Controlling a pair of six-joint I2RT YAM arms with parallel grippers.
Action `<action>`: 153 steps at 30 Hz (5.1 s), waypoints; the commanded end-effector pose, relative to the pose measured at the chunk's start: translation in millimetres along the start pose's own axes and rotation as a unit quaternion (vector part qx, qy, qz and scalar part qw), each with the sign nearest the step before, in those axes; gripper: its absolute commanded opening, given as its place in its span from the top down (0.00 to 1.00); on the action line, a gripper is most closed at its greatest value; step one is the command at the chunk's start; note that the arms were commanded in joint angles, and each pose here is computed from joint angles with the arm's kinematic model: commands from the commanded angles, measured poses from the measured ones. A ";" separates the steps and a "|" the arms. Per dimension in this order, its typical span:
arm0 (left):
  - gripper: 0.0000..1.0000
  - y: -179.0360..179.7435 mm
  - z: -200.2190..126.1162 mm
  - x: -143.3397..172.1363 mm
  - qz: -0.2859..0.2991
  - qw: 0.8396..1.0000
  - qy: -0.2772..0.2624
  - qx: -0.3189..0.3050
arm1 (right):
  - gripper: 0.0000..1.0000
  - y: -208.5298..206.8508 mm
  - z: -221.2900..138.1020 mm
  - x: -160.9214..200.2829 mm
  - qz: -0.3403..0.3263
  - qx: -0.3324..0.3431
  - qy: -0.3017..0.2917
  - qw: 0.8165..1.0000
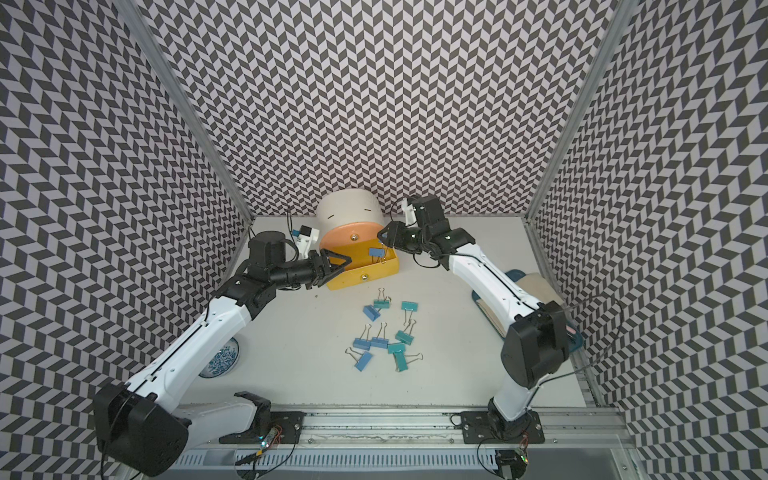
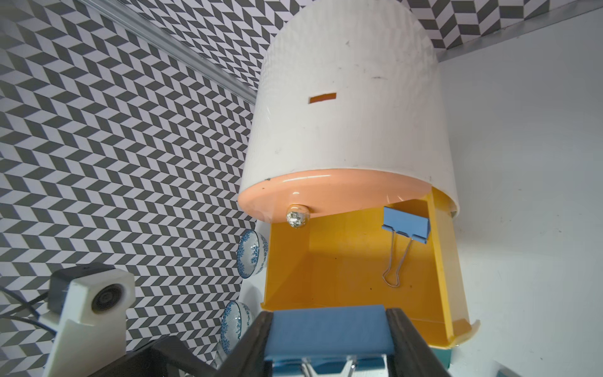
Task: Put the binder clips in the drawer according to color
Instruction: Place the binder clip in the drawer, then pick up the binder clip at the center of the board.
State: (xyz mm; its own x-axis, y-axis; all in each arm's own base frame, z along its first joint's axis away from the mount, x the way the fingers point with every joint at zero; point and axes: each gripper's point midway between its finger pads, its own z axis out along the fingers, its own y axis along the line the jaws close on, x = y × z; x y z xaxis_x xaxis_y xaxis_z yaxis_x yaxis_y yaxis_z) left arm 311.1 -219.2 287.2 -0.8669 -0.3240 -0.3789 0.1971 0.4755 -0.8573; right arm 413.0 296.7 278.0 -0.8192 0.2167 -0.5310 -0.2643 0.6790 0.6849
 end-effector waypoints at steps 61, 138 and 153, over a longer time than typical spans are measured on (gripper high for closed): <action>0.44 92.8 -79.4 69.2 0.004 0.983 -0.018 -0.180 | 0.38 26.6 -25.4 38.2 -0.162 0.073 -0.024 0.984; 0.44 176.8 -72.3 163.6 -0.098 0.975 0.017 -0.198 | 0.29 -54.1 52.2 350.7 -0.393 0.159 0.293 0.857; 0.44 177.5 -71.6 161.9 -0.101 0.976 0.014 -0.192 | 0.42 -51.8 50.1 351.9 -0.400 0.157 0.291 0.855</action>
State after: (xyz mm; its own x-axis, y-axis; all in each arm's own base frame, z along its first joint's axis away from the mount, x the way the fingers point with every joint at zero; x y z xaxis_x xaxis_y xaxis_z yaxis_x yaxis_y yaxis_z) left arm 171.8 -128.0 95.7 -0.8845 -0.4252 -0.1920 -0.1755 0.6846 -0.7075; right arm 164.2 363.1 22.5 -0.6002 -0.7265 -0.3346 -0.7715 0.6362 0.0024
